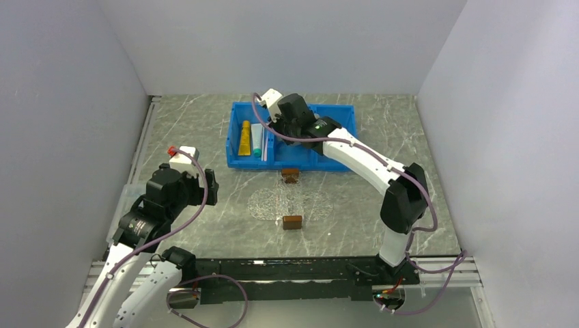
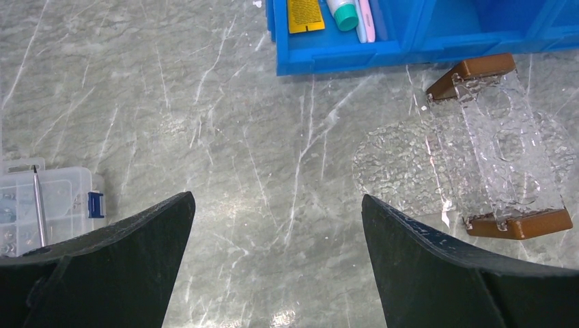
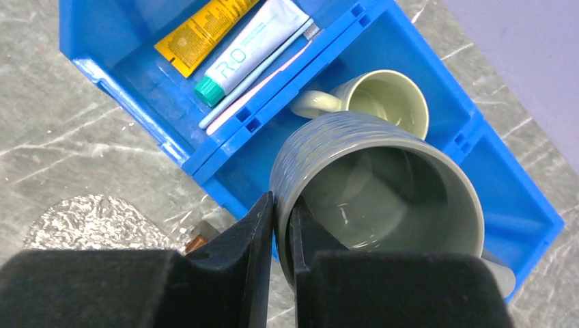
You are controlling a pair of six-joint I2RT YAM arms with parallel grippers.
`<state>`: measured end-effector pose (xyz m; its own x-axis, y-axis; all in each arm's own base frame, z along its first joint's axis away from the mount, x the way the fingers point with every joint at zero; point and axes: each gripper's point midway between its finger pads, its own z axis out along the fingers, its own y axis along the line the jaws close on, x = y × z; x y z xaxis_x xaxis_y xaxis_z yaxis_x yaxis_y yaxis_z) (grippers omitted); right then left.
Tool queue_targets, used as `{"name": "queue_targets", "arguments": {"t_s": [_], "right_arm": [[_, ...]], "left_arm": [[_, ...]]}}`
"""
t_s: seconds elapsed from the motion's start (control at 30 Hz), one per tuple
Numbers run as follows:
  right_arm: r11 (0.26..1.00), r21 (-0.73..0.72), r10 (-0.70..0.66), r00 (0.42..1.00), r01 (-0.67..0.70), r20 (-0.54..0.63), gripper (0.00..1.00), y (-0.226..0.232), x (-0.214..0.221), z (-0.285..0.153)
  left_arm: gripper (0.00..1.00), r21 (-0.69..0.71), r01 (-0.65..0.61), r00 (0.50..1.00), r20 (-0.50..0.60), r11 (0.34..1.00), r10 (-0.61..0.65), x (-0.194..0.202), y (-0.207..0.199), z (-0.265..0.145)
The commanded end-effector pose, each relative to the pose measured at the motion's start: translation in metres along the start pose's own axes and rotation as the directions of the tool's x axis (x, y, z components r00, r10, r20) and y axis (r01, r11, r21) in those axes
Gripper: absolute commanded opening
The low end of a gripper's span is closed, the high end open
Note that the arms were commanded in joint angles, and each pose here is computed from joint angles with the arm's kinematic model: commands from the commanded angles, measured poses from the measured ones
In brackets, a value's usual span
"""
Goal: Prepare toiletry sets of a toothbrush and toothpaste on the tray
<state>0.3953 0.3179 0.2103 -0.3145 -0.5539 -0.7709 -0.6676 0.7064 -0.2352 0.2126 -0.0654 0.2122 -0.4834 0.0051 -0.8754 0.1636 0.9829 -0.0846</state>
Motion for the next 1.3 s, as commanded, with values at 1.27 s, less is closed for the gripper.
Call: {"name": "queue_targets", "arguments": {"t_s": [1.27], "right_arm": [[0.873,0.157,0.479,0.872,-0.461,-0.106,0.00,0.044,0.118,-0.147]], "left_arm": [[0.99,0.005,0.018,0.999,0.047,1.000,-0.018,-0.010,0.000,-0.006]]}}
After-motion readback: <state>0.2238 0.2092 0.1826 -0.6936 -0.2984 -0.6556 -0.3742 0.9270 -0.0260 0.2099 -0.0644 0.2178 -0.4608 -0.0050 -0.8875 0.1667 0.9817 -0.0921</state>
